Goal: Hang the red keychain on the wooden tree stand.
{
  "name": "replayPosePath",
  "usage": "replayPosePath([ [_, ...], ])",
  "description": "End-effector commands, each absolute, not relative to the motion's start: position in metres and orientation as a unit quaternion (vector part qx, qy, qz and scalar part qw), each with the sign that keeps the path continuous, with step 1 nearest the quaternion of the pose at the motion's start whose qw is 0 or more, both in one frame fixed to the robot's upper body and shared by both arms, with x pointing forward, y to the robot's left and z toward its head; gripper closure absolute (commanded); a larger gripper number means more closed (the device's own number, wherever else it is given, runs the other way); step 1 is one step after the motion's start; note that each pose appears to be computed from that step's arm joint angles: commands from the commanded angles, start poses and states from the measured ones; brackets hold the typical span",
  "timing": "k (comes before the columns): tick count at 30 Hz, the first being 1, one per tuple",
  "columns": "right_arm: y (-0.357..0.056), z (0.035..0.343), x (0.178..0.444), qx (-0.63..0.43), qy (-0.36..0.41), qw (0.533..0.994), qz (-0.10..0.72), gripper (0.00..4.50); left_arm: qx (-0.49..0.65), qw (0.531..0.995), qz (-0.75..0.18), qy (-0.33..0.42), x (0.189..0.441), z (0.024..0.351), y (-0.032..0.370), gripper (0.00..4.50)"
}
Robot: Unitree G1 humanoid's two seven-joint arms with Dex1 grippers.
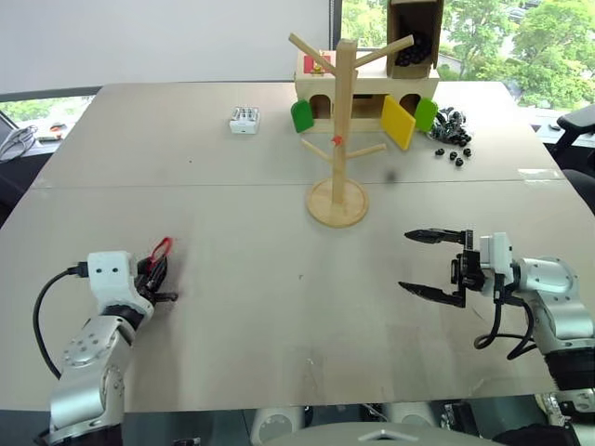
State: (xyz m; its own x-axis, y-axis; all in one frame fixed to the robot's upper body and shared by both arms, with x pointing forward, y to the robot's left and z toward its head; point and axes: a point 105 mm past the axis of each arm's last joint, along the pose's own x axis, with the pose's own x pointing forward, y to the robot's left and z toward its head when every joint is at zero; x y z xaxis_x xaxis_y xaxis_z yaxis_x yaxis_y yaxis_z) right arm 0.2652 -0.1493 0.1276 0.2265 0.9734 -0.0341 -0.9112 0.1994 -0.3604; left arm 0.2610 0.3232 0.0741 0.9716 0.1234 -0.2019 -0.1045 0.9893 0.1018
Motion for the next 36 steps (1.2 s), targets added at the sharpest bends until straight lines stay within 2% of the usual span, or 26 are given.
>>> replayPosePath([
  [1,-0.154,0.138,0.268,-0.169,-0.121,0.768,0.606,0.0,0.046,0.987,0.071,0.14,0.25,0.059,0.328,4.41],
  [5,-0.157,0.142,0.272,-0.166,-0.124,0.773,0.6,0.0,0.049,0.988,0.069,0.128,0.253,0.065,0.325,4.41],
  [8,-0.162,0.152,0.277,-0.156,-0.129,0.786,0.584,0.0,0.038,0.995,0.046,0.083,0.263,0.081,0.312,4.41],
  [15,-0.188,0.21,0.287,-0.122,-0.137,0.829,0.529,0.0,0.021,0.989,-0.078,-0.121,0.299,0.171,0.224,4.41],
  [22,-0.201,0.246,0.287,-0.152,-0.133,0.843,0.498,0.0,0.01,0.956,-0.181,-0.23,0.307,0.227,0.156,4.41],
  [28,-0.211,0.268,0.286,-0.17,-0.13,0.853,0.476,0.0,-0.035,0.93,-0.256,-0.261,0.311,0.247,0.112,4.41],
  [36,-0.217,0.269,0.284,-0.181,-0.129,0.861,0.458,0.0,-0.051,0.907,-0.318,-0.271,0.308,0.254,0.079,4.41],
])
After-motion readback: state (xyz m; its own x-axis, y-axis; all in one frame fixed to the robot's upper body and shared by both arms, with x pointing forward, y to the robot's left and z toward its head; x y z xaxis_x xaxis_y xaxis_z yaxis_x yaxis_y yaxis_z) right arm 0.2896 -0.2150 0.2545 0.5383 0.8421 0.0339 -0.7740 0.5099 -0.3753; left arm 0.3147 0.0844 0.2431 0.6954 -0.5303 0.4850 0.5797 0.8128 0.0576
